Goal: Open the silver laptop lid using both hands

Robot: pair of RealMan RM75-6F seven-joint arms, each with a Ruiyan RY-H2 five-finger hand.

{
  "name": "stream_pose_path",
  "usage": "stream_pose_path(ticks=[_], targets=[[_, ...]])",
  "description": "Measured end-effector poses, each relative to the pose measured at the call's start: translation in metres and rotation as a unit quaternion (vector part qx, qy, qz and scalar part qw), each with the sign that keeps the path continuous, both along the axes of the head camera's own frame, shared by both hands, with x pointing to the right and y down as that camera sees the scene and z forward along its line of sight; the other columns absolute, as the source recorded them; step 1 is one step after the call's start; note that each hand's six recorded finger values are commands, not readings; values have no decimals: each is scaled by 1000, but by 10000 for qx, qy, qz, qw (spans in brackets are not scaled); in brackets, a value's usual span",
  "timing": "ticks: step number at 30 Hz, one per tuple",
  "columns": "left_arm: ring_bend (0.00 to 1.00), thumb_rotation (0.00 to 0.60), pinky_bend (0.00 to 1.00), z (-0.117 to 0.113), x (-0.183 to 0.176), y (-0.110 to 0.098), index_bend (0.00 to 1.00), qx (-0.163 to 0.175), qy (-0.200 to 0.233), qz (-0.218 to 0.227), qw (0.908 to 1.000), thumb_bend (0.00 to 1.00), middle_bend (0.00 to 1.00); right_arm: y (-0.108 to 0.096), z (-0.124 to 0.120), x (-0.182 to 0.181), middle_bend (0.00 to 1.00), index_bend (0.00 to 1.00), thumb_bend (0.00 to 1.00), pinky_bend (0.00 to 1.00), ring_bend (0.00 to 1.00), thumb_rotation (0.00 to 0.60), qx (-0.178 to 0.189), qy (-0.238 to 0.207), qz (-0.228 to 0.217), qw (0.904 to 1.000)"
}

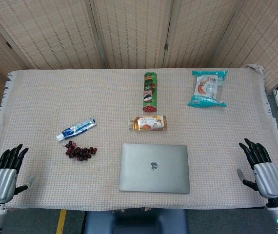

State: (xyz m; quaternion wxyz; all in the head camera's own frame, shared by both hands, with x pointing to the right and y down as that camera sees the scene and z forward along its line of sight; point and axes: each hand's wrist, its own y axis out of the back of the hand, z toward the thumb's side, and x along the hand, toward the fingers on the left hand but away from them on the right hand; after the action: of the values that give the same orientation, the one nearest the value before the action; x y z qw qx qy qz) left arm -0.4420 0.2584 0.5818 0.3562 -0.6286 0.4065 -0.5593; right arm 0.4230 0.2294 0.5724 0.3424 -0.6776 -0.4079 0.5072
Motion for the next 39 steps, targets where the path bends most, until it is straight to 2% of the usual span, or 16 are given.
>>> stream_pose_path(ticks=[14,22,25,32,39], targets=[[0,600,0,-3,-1,2,57,14,37,18,10000,329,5,1,0,-5,0,0,449,0,11,600,-52,-80,-143,9999],[0,600,0,-5,1,2,58,66,95,111,9999,329,5,2,6,-20,0,0,449,0,10,600,-205,-176,-504,9984],[0,600,0,-7,3,2,58,82,114,207,9997,329,5,-1,13,-38,0,0,450,0,10,600,-321,-292,-836,9956],[0,600,0,-13,13,2,58,96,173,443,9988,329,5,-4,39,-103,0,0,449,0,1,600,-771,-531,-1972,9759],[0,600,0,-14,17,5,58,4,194,537,9984,328,5,6,63,-176,0,0,449,0,7,600,-1127,-726,-2948,9461]])
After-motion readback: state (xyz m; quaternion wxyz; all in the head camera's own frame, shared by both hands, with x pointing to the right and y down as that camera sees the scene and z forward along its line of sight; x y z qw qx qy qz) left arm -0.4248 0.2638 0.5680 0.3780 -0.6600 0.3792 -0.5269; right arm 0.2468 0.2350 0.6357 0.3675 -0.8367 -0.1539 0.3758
